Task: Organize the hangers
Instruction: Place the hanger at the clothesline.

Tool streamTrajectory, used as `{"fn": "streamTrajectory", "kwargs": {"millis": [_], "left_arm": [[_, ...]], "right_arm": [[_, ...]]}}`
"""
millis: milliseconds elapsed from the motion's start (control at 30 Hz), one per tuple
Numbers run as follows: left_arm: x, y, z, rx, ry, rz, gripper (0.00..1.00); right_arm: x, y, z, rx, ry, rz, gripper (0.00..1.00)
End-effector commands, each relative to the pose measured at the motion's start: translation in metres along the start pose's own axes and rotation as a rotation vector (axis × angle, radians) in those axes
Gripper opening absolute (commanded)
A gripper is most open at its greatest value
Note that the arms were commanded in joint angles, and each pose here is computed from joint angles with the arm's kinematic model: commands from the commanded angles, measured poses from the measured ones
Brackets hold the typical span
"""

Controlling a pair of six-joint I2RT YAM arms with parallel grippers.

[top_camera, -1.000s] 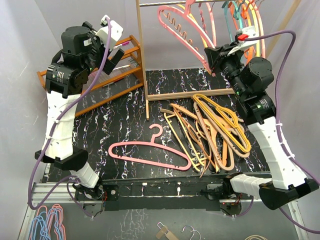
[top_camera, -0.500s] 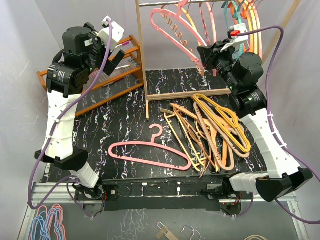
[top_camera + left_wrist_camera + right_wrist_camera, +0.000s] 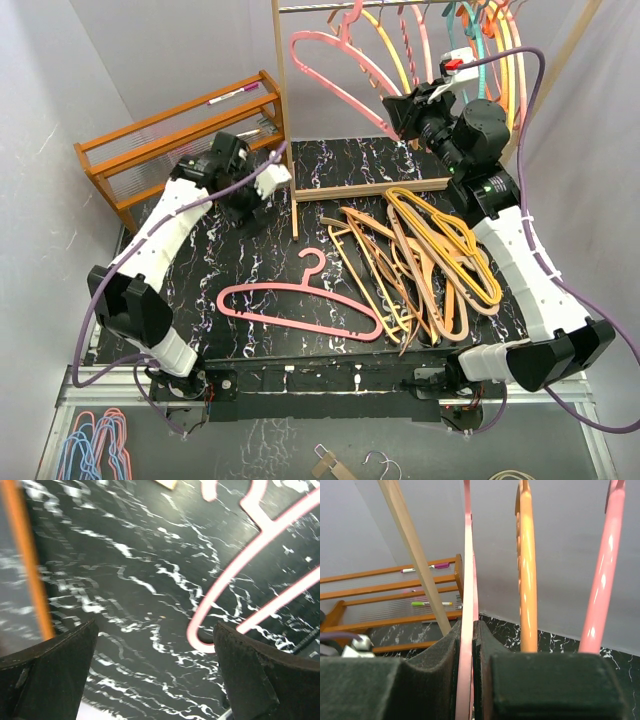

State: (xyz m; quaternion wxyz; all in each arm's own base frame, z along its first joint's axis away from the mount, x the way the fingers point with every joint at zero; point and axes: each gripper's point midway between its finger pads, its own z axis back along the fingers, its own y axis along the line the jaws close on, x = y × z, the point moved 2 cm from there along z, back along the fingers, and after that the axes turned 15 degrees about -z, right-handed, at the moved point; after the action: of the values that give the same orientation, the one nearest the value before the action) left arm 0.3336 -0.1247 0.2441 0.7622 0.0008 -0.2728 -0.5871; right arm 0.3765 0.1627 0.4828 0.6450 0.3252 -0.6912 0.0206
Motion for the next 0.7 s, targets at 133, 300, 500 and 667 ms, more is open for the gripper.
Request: {"fn": "streamTrajectory", "kwargs": {"millis": [133, 300, 500, 667], "left_arm": [[-0.016, -0.057, -0.020, -0.160, -0.088, -0.057, 0.97], [-0.022, -0.082, -0.045, -0.210, -0.134, -0.046, 0.97], [-0.022, -0.151, -0.083, -0.379, -0.213, -0.160, 0.97], [-0.037, -0.163, -0.120, -0.368, -0.160, -0.275, 0.97]], "right_arm": [[0.022, 0.021, 0.006, 0.086, -0.065, -0.008, 0.20], [0.030, 0.027, 0.027, 0.094, -0.084, -0.005, 0.86], [-0.006, 0.033, 0.060, 0.156, 0.045, -0.006, 0.95], [-0.032, 0.022, 0.087, 0.109, 0.097, -0.020, 0.96]]}}
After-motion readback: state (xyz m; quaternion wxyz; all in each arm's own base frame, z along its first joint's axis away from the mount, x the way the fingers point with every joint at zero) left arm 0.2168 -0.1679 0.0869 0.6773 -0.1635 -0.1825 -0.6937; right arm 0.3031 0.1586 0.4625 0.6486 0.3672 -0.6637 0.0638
